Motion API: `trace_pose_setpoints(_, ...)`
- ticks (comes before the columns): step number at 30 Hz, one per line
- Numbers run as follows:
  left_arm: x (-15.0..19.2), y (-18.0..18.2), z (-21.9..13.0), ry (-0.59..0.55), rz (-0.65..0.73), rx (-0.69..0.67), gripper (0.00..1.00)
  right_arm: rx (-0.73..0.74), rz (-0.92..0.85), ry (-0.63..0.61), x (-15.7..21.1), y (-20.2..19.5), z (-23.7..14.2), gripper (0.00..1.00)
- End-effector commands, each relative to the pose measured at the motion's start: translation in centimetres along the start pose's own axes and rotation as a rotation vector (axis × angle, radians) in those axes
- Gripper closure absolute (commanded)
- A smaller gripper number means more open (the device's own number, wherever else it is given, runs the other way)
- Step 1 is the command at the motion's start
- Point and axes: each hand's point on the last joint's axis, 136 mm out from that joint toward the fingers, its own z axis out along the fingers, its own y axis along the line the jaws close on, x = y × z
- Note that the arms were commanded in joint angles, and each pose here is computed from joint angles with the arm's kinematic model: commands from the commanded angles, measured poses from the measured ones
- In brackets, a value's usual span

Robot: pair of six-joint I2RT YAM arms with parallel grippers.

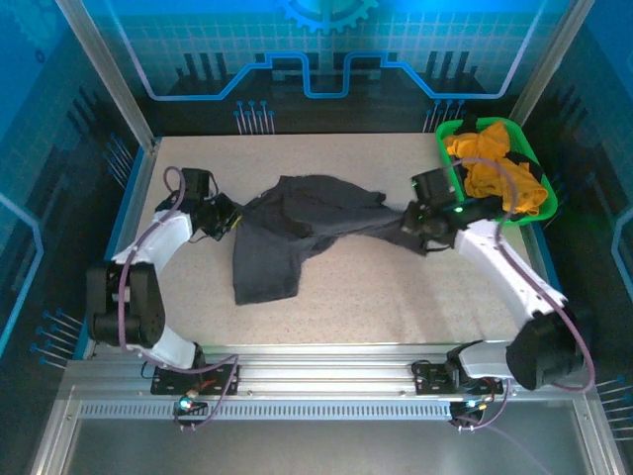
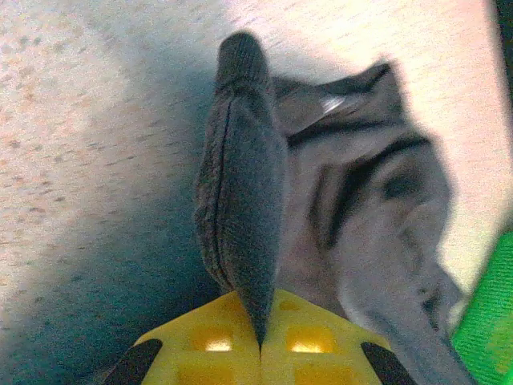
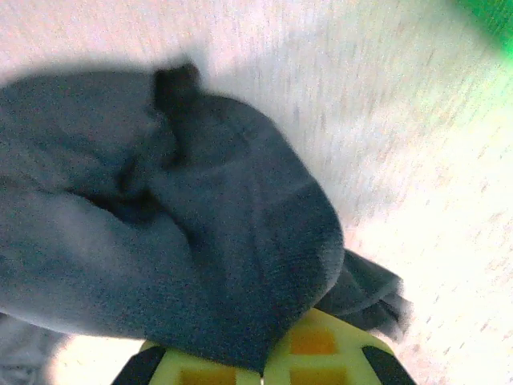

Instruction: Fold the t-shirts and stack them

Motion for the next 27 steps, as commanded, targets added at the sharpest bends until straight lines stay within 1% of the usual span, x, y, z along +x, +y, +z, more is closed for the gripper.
trace_pose_setpoints(1,-2.6,-6.2,-2.9,-0.073,-0.069,0.177,1.0,-0.025,-0.044,-0.039,-3.4,0.0,-1.8,1.0)
trace_pose_setpoints(4,-5.0,-11.4,-6.3,-0.12,-0.08,0.288,1.0,-0.119,-0.022,-0.087,-7.5,1.8,-3.4,1.0)
trace_pose_setpoints(7,-7.1,-15.7,-9.7,-0.152,-0.091,0.392,1.0,-0.191,-0.01,-0.146,-11.7,3.8,-5.0,1.0)
trace_pose_setpoints(10,-9.3,-18.6,-12.3,-0.178,-0.147,0.49,1.0,-0.266,0.038,-0.177,-15.2,5.0,-6.3,1.0)
trace_pose_setpoints(13,-11.7,-21.4,-14.5,-0.178,-0.221,0.599,1.0,-0.348,0.084,-0.214,-18.7,6.3,-7.7,1.0)
trace_pose_setpoints(16,-13.5,-24.2,-16.5,-0.18,-0.255,0.675,1.0,-0.421,0.109,-0.238,-21.9,7.6,-8.9,1.0)
trace_pose_setpoints(18,-14.7,-25.6,-18.3,-0.204,-0.254,0.716,1.0,-0.47,0.116,-0.256,-23.5,8.4,-9.8,1.0)
trace_pose_setpoints(22,-17.2,-27.3,-21.1,-0.253,-0.269,0.785,1.0,-0.56,0.142,-0.286,-25.9,9.7,-11.6,1.0)
trace_pose_setpoints(27,-18.0,-28.4,-22.8,-0.259,-0.253,0.835,1.0,-0.609,0.143,-0.295,-26.5,10.2,-12.6,1.0)
